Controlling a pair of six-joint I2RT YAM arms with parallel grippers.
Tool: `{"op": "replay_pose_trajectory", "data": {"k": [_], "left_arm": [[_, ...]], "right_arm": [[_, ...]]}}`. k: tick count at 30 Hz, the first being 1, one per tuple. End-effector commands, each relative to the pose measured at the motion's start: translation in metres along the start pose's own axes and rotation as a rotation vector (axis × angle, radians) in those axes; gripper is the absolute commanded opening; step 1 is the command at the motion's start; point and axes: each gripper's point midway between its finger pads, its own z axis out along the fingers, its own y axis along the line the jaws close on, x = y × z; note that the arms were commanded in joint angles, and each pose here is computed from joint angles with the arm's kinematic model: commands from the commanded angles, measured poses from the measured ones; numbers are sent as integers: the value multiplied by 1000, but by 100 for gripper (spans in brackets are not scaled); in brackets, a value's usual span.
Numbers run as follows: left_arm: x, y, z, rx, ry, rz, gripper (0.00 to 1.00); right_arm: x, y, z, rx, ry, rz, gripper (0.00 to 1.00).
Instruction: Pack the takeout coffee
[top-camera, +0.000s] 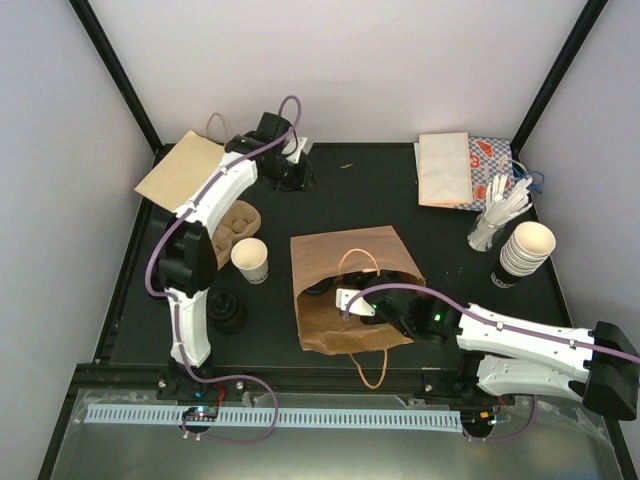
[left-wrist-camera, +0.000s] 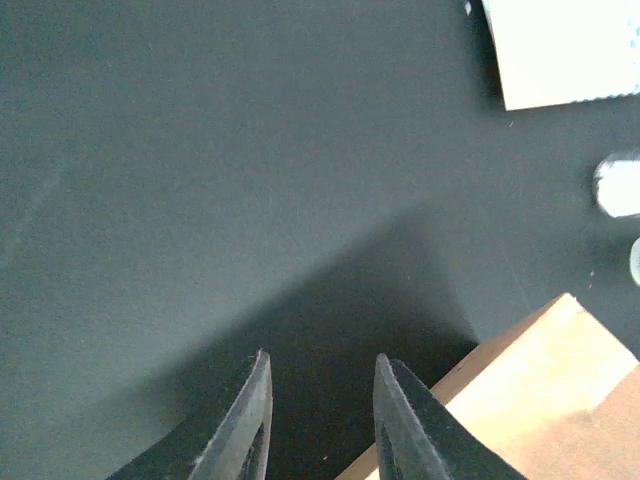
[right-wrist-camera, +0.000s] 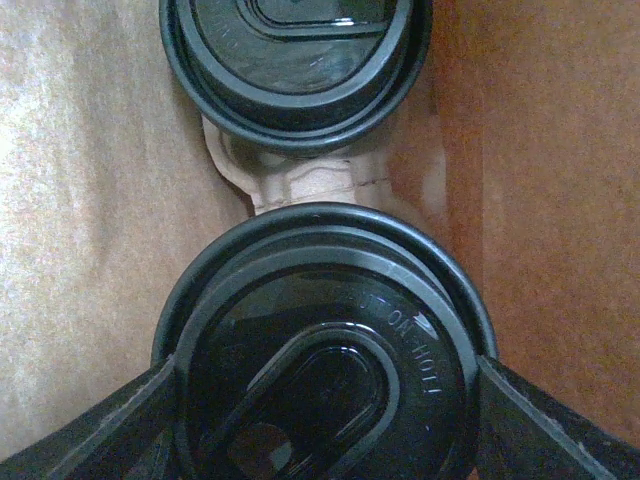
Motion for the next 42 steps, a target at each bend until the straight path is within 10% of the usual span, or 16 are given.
{"op": "replay_pose_trajectory", "data": {"k": [1, 6, 42], "left_arm": [[4, -19, 10, 71, 43, 25, 28], [12, -24, 36, 139, 90, 30, 2], [62, -7, 119, 295, 277, -47, 2]], "right_arm": [[-5, -4, 1, 26, -20, 25, 57], [-6, -4, 4, 27, -18, 29, 57], [4, 9, -1, -12, -12, 59, 57]]}}
